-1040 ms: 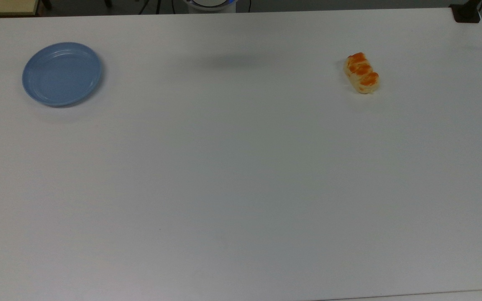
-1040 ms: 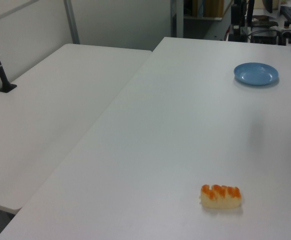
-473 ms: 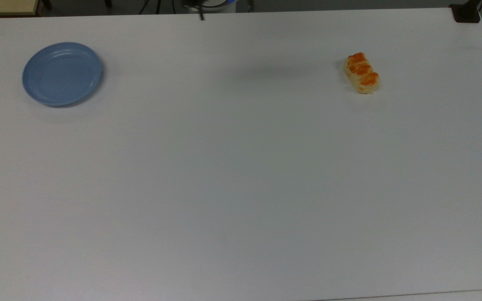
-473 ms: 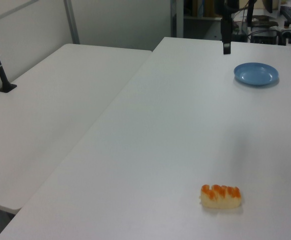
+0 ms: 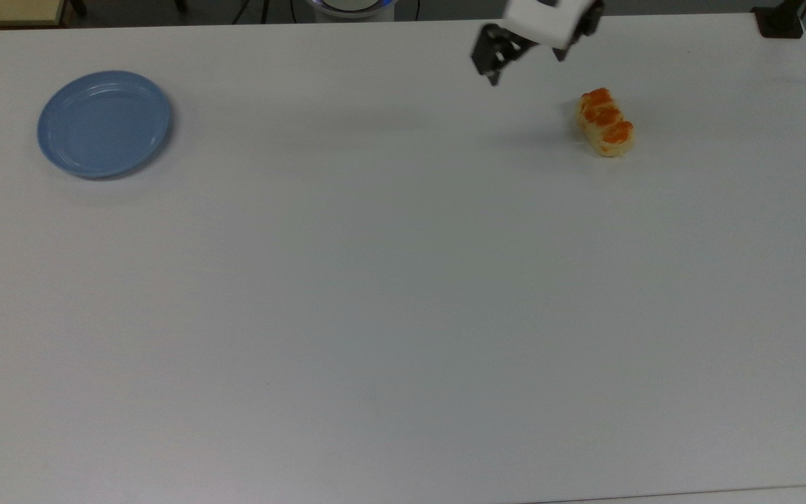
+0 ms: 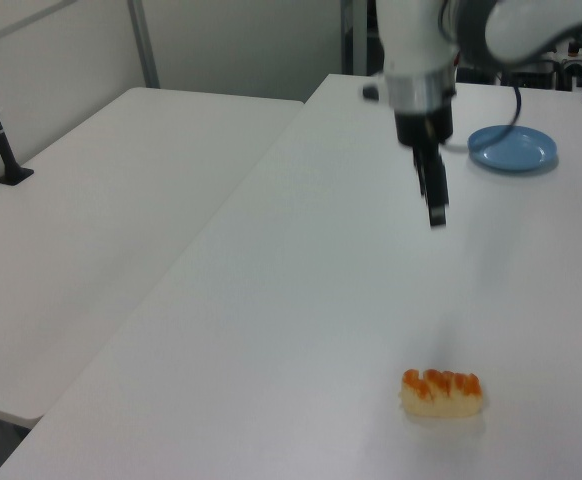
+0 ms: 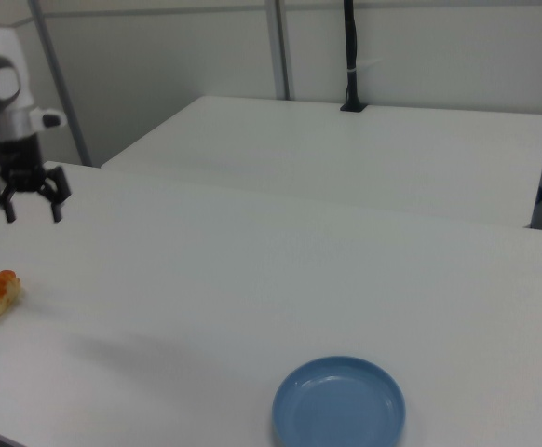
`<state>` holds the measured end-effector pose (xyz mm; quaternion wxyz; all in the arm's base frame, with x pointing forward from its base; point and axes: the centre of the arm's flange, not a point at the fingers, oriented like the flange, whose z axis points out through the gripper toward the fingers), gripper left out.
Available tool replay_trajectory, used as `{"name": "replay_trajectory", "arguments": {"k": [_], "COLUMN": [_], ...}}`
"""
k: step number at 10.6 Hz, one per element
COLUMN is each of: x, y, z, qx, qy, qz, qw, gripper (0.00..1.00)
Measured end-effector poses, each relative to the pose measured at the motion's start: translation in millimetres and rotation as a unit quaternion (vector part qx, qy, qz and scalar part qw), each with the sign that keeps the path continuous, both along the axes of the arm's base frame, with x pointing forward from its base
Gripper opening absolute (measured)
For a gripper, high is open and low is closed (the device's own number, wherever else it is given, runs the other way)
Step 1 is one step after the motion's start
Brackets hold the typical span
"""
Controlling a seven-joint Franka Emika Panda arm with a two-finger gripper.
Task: Put the bread onto the plate
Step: 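Move the gripper over the orange-topped bread and lower it, then close the gripper on the orange-topped bread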
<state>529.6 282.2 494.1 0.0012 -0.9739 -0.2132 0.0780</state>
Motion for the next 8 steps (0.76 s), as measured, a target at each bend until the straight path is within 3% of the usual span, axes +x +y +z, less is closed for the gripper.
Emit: {"name": "replay_trajectory", "arguments": {"k": [3, 8], "x": [-26.7, -52.4], "y": [80.9, 141.8], "z": [-75.0, -159.8], "qx": [-0.030, -0.062], "qy": [0.012, 0.014], "qz": [0.048, 0.075], "qw": [0.9983, 0.9951], "gripper": [1.00, 1.00]}}
